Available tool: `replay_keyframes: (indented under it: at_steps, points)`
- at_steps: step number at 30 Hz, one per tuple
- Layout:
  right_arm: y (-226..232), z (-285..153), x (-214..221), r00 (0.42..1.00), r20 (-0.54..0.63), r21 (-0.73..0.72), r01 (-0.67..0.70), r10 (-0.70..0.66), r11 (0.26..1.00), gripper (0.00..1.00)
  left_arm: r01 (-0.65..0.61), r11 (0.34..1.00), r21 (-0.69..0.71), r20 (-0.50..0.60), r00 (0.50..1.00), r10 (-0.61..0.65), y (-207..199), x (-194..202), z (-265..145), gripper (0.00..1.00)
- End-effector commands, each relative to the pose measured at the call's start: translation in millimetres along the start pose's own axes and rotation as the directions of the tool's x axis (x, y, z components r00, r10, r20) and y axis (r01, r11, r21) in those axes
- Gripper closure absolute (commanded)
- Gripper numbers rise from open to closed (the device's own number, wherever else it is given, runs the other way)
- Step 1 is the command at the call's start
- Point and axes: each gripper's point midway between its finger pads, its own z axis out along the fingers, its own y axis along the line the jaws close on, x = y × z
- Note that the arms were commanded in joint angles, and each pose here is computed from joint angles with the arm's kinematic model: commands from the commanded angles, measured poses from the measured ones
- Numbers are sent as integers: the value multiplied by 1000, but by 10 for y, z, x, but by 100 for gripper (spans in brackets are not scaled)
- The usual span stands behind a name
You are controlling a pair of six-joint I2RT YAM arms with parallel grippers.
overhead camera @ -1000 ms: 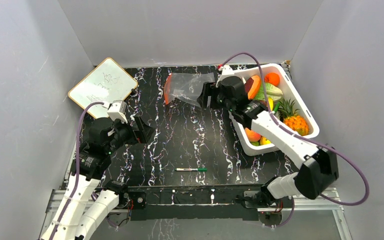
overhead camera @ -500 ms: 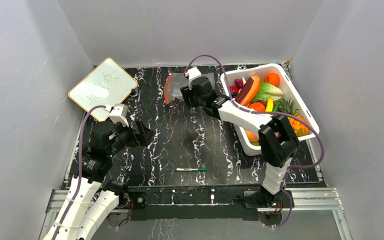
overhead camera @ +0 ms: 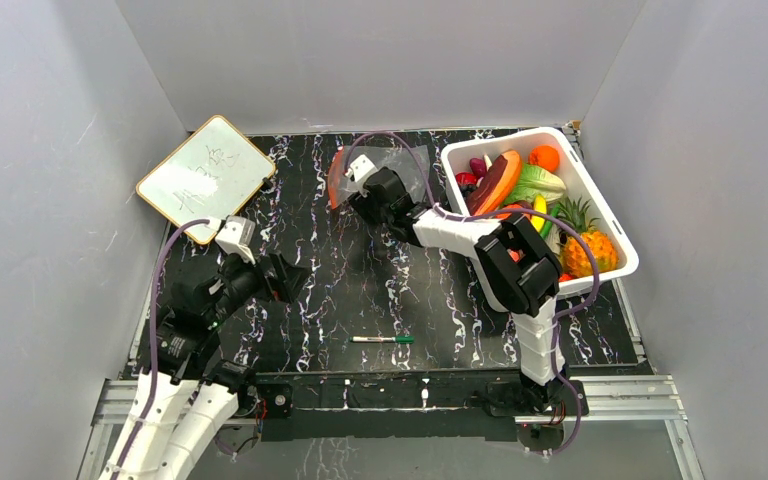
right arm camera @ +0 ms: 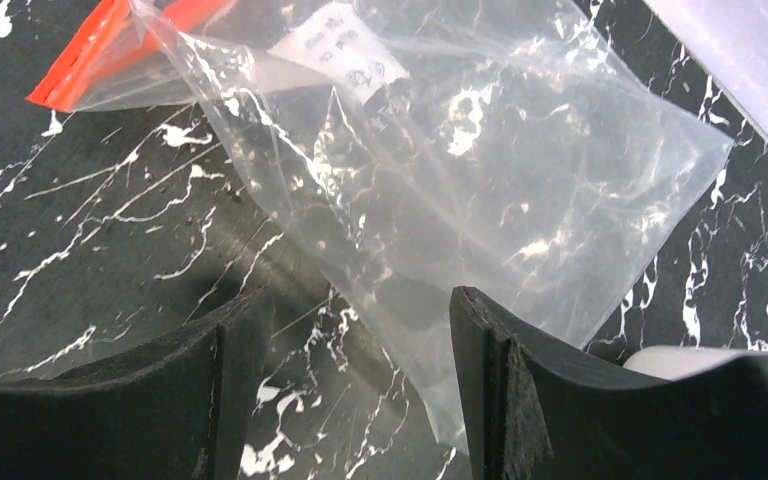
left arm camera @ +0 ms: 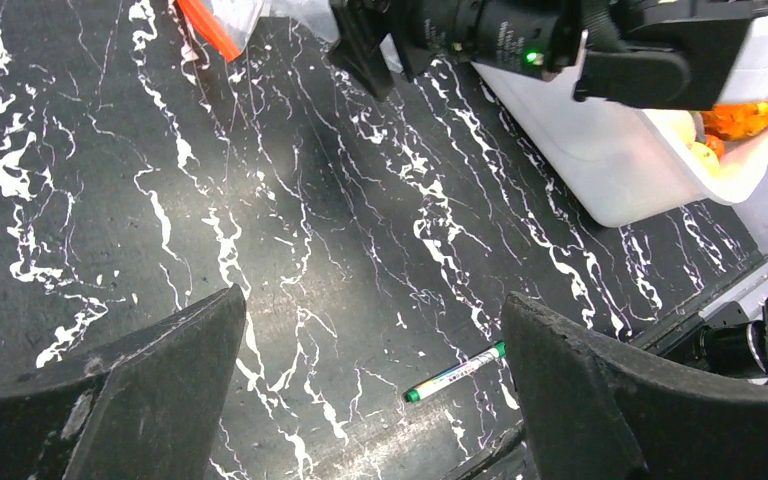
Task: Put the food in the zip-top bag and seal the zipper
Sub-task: Pick up the zipper food storage bag at the center of the board.
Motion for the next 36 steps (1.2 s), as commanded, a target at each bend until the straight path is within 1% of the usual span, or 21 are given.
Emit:
replay_keyframes:
  at_steps: [1,4,7,9,12,15,18,23,25,26,28,31,32,34,36]
  points:
    - [-137,82,-376,988,148,73,34,-44,997,38,-38,998,47,33,999,37,-71,-41,-25,2]
    - [-169,71,-369,983,172,103,44,-61,994,40,-39,998,57,21,999,38,-82,-21,-13,2]
    - [-215,25,-403,979,189,129,54,-78,990,47,-44,997,69,21,999,42,-104,-24,-19,2]
    - [-219,8,-412,975,198,135,70,-96,988,56,-45,997,67,26,999,43,-100,-25,-22,2]
    - [-284,-12,-421,973,207,170,69,-104,983,74,-56,994,91,33,998,53,-139,-26,-33,2]
    - [-316,-46,-449,971,214,182,67,-106,981,87,-59,993,99,31,998,56,-142,-3,-20,2]
    - [-330,-160,-543,967,239,163,44,-83,986,99,-63,992,108,29,998,60,-154,0,-12,3]
    - [-296,-497,-696,965,262,87,0,-23,996,100,-97,971,220,55,995,87,-314,28,17,7]
    - [-313,-691,-777,958,287,63,-44,24,997,100,-95,970,225,77,994,79,-326,0,24,8]
    - [-276,-734,-757,957,288,43,-56,41,998,100,-76,976,206,91,994,58,-301,-33,31,8]
    - [-287,-946,-863,944,323,16,-72,63,997,100,-3,984,176,107,994,-16,-269,-98,54,5]
    - [-267,-1168,-911,940,331,-26,-76,80,997,100,99,973,208,124,984,-126,-337,-182,90,6]
    - [-248,-1243,-930,939,332,-53,-75,89,996,100,111,968,225,131,981,-143,-368,-213,93,6]
    - [-190,-1436,-992,935,338,-120,-72,108,990,100,79,965,249,152,981,-119,-408,-266,93,7]
    - [-126,-1641,-1038,932,333,-190,-80,141,979,100,37,972,230,169,983,-77,-382,-302,94,7]
